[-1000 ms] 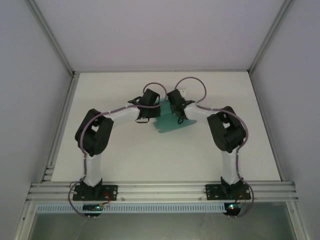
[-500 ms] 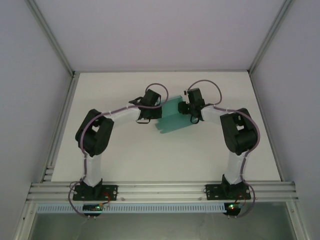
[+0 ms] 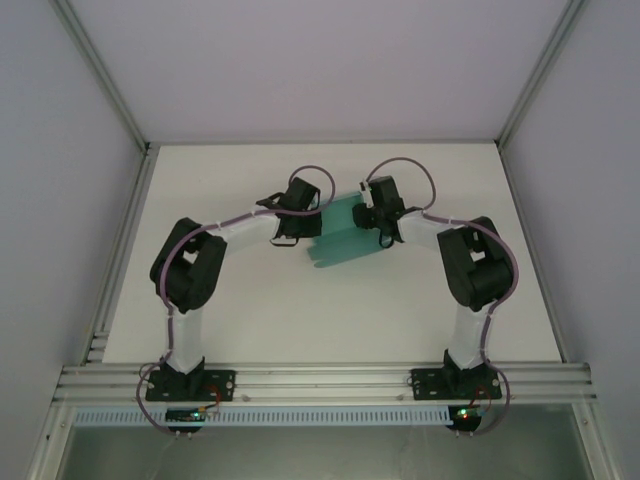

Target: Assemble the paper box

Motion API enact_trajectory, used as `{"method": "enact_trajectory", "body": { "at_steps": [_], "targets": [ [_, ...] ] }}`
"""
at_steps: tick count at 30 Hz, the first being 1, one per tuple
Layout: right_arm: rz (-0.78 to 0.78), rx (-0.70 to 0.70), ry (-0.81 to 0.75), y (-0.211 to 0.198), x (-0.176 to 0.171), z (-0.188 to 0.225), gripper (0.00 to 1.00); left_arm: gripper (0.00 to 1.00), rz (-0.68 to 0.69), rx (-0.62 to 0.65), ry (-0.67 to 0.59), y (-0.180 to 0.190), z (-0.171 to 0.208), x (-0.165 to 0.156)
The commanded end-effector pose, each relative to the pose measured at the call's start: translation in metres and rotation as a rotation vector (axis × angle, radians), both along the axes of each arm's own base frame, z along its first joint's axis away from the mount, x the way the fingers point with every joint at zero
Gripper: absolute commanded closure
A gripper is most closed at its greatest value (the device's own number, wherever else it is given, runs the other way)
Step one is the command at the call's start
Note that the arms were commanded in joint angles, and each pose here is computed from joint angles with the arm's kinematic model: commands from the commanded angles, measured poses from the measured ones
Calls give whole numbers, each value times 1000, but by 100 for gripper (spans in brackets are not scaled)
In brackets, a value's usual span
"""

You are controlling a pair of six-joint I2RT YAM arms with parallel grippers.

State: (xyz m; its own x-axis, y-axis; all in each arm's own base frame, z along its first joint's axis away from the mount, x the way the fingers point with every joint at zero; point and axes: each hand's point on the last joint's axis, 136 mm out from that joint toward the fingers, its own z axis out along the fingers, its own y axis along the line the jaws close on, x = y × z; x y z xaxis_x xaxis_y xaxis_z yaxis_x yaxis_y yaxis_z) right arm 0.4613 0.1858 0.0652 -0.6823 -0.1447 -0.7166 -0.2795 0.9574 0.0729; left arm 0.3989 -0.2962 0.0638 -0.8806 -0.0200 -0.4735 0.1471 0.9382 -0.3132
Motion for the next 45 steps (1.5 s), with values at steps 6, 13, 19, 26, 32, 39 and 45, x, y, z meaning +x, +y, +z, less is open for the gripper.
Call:
{"method": "enact_trajectory", "body": {
  "at_steps": [6,13,19,26,32,39,45],
  "targets": [
    [87,-27,-54,3,10,15,67,100,-74,19,52,-2,-4,-17],
    [-103,-193,-94,-30,28,10,100,100,-69,12,56,-4,-1,-17],
    [-445,-453,-88,-88,33,10,100,100,-14,31,71,2,3,-16],
    [-672,-616,-102,-116,27,24,100,100,19,78,85,10,3,-14],
    [-605,-375,-65,-90,35,17,100,100,27,83,51,8,13,-2],
    [-19,-106,-244,-2,22,60,58,100,-18,67,-35,0,30,12],
    [134,66,-236,10,-5,92,32,100,-32,75,-47,1,30,11]
  ]
}}
